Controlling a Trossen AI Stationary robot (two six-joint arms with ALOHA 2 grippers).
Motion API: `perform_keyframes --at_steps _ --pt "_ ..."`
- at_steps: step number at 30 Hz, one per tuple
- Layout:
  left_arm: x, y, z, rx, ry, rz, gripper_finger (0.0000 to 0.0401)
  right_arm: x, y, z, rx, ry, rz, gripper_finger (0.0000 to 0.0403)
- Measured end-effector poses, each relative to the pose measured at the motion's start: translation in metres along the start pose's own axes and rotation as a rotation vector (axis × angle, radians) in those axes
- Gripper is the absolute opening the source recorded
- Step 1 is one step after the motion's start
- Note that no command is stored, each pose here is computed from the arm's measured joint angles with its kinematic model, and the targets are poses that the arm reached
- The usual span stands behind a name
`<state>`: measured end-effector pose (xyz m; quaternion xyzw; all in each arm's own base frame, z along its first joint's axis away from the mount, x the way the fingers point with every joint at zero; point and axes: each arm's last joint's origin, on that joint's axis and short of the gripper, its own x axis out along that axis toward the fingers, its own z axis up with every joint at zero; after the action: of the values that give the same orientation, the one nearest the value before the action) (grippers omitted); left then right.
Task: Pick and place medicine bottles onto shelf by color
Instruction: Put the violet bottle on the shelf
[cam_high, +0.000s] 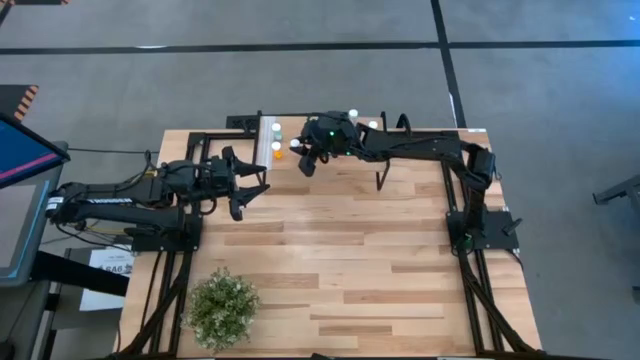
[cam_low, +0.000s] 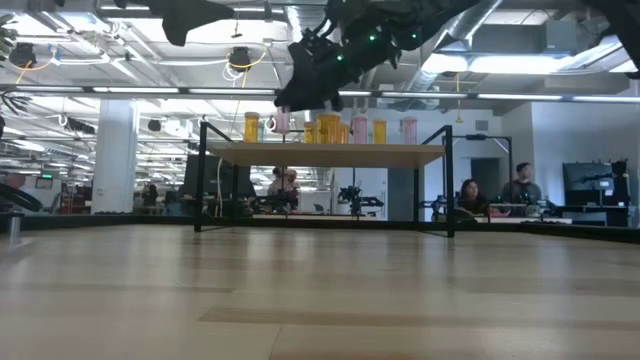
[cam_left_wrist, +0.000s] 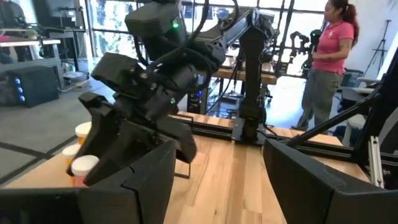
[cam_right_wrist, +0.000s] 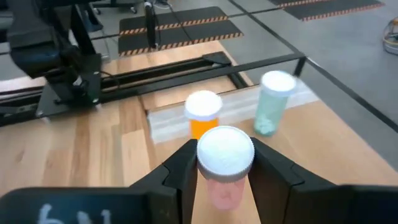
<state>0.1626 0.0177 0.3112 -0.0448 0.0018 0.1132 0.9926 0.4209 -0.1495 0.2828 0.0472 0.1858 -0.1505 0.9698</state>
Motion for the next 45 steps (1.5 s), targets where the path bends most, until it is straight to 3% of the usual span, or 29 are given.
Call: perform_keyframes --at_steps 28,45 --pt "0.000 0.000 0.003 -0.009 -0.033 -0.005 0.0231 0.007 -0.001 -0.009 0.039 0.045 -0.021 0.0152" --pt "0.000 0.000 0.003 -0.009 -0.033 -0.005 0.0231 0.001 0.001 0.009 0.039 0.065 -0.013 0.0153"
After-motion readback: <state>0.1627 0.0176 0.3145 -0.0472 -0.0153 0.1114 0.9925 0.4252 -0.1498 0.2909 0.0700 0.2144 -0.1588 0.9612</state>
